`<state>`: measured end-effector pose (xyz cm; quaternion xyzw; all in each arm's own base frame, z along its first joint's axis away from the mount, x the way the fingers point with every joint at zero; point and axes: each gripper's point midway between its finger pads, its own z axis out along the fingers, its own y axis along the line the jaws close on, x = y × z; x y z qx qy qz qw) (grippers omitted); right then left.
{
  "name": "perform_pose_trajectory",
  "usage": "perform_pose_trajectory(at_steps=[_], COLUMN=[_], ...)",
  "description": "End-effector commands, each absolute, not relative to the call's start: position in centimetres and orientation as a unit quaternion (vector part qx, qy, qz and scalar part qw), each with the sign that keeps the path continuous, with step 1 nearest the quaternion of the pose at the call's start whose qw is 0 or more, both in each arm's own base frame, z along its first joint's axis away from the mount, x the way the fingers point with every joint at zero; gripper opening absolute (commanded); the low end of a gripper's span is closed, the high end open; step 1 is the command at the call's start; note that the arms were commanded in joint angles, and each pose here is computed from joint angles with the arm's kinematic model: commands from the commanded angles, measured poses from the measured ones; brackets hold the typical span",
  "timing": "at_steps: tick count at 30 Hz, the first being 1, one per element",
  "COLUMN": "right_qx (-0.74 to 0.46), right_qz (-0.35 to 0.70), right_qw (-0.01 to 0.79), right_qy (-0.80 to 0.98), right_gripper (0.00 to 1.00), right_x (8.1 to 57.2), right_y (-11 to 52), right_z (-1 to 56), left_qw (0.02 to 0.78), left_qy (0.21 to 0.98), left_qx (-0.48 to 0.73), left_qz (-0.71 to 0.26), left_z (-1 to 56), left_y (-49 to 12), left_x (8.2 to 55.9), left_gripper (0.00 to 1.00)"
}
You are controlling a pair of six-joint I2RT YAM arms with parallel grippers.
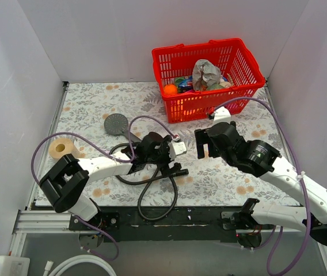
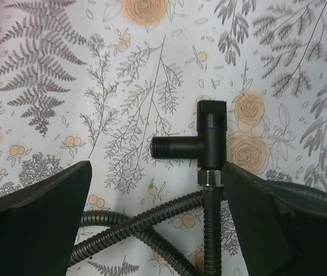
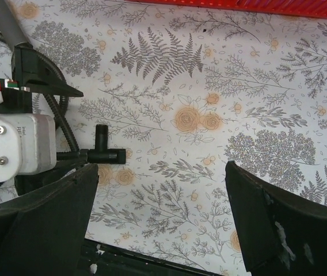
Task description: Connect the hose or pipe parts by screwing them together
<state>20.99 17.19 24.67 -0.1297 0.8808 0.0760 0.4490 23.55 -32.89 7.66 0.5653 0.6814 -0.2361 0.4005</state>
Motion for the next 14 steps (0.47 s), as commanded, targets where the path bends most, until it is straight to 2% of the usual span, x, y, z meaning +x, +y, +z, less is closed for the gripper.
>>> perform_pose_trajectory(at_steps=[1, 6, 14], right_qx=[-0.103, -0.108, -0.149], right_qz=[0.092, 0.078, 0.087], right_qw=[0.466, 0.454, 0.452], right_qy=[0.874, 0.881, 0.875], right_gripper=[0.98, 0.98, 0.98], right_x=[21.7, 21.7, 21.9], right_y=[17.7, 17.7, 18.8], right_z=[27.4, 26.9, 26.6], left_qw=[0.435, 0.462, 0.453], left_qy=[0.691, 0.709, 0.777], left_qx=[0.512, 0.429, 0.288], left_qz=[-0.265, -0.315, -0.328], left_z=[14.5, 22.0, 27.2], left_y=[-33.4, -31.8, -25.5], left_x=[23.9, 24.2, 26.8], left_gripper=[0.98, 0.98, 0.98])
